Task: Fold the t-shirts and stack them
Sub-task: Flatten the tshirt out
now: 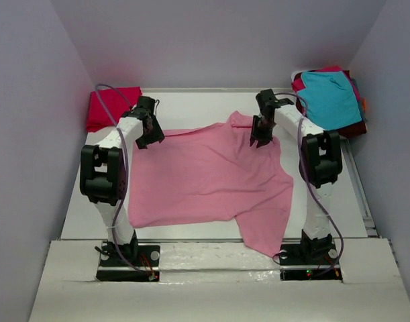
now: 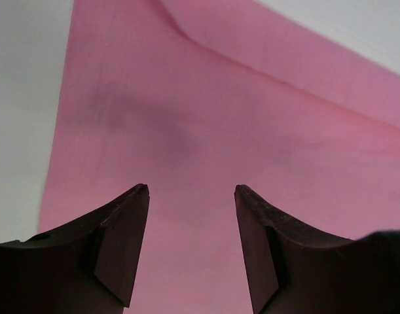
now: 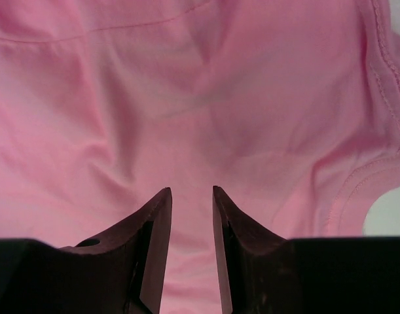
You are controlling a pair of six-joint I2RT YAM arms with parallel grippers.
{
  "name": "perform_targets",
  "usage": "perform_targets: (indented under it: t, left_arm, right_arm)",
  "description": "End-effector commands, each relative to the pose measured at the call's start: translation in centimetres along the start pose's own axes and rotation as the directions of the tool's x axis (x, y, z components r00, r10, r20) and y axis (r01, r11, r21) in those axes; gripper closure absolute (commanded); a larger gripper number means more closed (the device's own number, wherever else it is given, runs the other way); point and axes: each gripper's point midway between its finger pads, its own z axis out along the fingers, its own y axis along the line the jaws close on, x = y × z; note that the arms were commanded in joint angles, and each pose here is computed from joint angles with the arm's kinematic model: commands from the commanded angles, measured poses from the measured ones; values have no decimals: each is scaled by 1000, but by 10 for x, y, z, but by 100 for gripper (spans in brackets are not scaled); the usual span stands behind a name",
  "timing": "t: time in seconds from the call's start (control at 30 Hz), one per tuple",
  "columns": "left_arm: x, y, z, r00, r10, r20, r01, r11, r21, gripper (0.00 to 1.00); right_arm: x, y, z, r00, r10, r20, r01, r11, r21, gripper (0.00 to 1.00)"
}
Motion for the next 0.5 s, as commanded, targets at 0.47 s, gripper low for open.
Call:
perform_targets:
  t: [0.47]
  left_arm:
    - [77,33,26,959,60,-278,-88,992,-92,33]
  right_arm:
    - [45,-21,23,987,16,-158,-4,997,81,62]
